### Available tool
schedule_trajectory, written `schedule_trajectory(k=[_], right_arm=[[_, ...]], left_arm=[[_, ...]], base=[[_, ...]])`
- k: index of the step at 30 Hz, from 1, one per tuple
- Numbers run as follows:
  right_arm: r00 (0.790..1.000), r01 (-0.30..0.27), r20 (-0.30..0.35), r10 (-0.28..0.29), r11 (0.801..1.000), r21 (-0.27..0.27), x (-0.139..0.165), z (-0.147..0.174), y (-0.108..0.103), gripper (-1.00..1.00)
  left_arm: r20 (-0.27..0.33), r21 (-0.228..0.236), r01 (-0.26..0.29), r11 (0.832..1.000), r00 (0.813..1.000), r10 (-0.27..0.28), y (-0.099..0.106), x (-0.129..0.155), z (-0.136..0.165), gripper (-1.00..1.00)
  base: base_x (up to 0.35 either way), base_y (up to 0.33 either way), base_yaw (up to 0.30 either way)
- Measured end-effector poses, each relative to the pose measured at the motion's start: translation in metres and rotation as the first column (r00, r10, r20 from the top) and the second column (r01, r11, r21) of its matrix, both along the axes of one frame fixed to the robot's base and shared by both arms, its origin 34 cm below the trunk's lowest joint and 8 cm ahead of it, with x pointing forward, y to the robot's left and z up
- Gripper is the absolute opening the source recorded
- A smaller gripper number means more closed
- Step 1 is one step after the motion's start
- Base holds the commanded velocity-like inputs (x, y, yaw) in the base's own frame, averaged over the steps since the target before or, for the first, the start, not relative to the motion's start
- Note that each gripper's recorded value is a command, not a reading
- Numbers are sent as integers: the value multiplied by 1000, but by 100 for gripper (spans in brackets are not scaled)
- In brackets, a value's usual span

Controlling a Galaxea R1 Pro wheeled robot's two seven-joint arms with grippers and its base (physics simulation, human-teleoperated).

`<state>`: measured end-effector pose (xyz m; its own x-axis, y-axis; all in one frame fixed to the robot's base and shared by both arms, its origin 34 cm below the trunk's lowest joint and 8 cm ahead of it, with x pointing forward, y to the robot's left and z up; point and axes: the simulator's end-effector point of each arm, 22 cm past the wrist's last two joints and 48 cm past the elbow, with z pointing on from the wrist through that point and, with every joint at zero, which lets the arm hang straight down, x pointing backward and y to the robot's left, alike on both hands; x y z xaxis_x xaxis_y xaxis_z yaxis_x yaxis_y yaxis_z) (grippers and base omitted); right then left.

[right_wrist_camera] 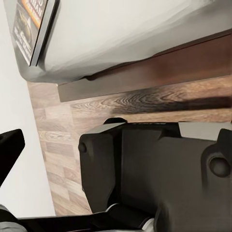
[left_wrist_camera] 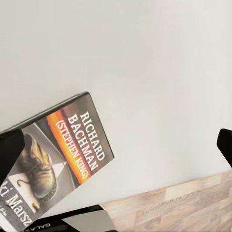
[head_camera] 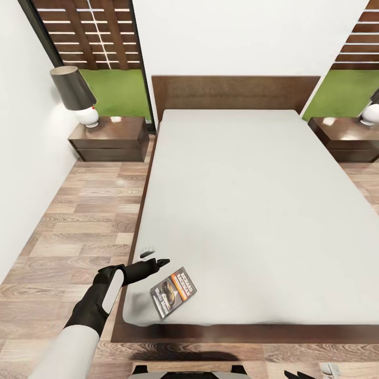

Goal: In the bedroom, move the book from the bed onto either nightstand, and place the two sandals side by side next to the bed.

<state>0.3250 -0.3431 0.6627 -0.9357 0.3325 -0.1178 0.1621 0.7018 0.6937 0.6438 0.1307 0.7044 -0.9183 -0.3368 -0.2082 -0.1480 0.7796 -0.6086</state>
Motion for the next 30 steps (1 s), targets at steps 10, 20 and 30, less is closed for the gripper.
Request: schedule_trajectory(k=[10, 20, 30], right_arm=[[1000, 0, 0, 0, 1000, 0, 4, -8, 0, 100], [1000, 0, 1, 0, 1000, 0, 7, -17, 0, 100], [1000, 0, 1, 0, 1000, 0, 10, -26, 0, 100]], left_arm=[[0, 0, 0, 1000, 1000, 0, 0, 4, -8, 100], [1, -2, -1, 1000, 1000, 1, 0, 7, -16, 100], [0, -3, 0, 1000, 1000, 0, 0, 10, -26, 100]], base=[[0, 0, 0], [0, 0, 0], [0, 0, 0]])
